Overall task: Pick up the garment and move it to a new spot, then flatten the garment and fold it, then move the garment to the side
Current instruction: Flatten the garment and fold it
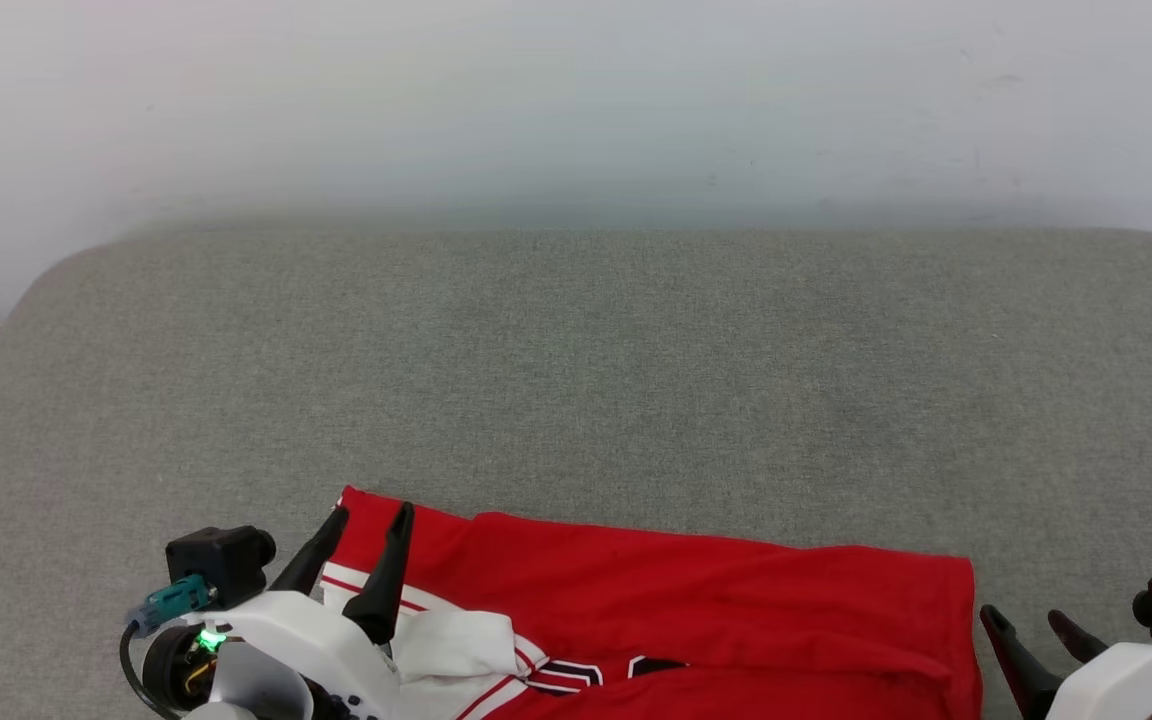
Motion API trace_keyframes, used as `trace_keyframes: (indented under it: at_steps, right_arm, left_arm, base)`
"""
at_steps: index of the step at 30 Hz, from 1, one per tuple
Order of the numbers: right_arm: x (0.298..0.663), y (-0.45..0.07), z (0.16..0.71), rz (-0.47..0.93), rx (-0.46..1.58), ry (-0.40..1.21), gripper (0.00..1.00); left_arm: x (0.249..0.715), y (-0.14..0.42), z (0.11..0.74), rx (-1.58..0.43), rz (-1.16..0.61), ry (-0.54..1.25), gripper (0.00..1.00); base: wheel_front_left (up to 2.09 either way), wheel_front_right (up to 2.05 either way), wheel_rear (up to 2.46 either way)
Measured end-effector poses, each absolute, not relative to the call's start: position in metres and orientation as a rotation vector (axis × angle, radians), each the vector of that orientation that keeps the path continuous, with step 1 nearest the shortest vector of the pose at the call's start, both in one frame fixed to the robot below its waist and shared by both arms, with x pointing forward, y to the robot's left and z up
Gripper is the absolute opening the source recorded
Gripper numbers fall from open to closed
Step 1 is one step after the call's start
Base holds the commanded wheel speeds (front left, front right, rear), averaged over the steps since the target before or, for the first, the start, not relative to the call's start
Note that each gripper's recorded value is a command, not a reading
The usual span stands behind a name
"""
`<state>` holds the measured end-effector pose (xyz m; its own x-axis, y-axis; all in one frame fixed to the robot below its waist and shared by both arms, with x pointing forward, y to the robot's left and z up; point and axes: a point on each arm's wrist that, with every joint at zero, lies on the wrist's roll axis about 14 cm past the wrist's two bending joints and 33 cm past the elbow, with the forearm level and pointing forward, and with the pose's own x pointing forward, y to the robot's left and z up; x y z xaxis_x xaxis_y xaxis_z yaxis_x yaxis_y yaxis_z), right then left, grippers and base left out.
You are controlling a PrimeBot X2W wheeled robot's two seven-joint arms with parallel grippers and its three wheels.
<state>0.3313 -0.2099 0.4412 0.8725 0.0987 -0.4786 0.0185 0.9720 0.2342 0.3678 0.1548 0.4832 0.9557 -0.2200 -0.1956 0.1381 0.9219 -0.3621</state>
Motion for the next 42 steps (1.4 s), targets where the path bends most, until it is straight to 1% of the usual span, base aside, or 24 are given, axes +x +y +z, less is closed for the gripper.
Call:
trace_keyframes:
  at_steps: [6,12,18,26,27,29,30,36,42]
  right_arm:
    - [0.329,-0.222,0.436,0.020,0.203,0.594,1.00]
    - [0.330,-0.218,0.421,0.056,0.163,0.731,1.00]
    - [0.334,-0.203,0.400,0.105,0.156,0.846,1.00]
    - [0.326,-0.187,0.360,0.158,0.179,1.033,1.00]
    - [0.324,-0.185,0.357,0.163,0.188,1.049,0.85]
    - [0.324,-0.183,0.355,0.173,0.196,1.068,0.10]
    - [0.324,-0.182,0.354,0.176,0.200,1.069,0.00]
    - [0.328,-0.177,0.362,0.202,0.194,1.036,0.00]
    - [0.334,-0.185,0.378,0.187,0.176,0.965,0.00]
  left_arm:
    - [0.375,0.159,0.514,-0.292,-0.173,0.050,1.00]
    - [0.380,0.164,0.540,-0.206,-0.146,-0.097,1.00]
    - [0.380,0.165,0.546,-0.171,-0.126,-0.133,1.00]
    - [0.384,0.169,0.533,-0.171,-0.098,-0.098,1.00]
    - [0.384,0.169,0.531,-0.171,-0.097,-0.095,1.00]
    - [0.384,0.169,0.532,-0.168,-0.098,-0.099,1.00]
    - [0.385,0.169,0.533,-0.166,-0.099,-0.103,1.00]
    - [0.384,0.168,0.541,-0.147,-0.108,-0.126,1.00]
    - [0.378,0.165,0.546,-0.139,-0.113,-0.130,1.00]
  base:
    - [0.00,0.00,0.00]
    - [0.00,0.00,0.00]
    - [0.00,0.00,0.00]
    - [0.00,0.00,0.00]
    - [0.00,0.00,0.00]
    - [0.00,0.00,0.00]
    - [0.00,0.00,0.00]
    - [0.00,0.00,0.00]
    - [0.00,0.00,0.00]
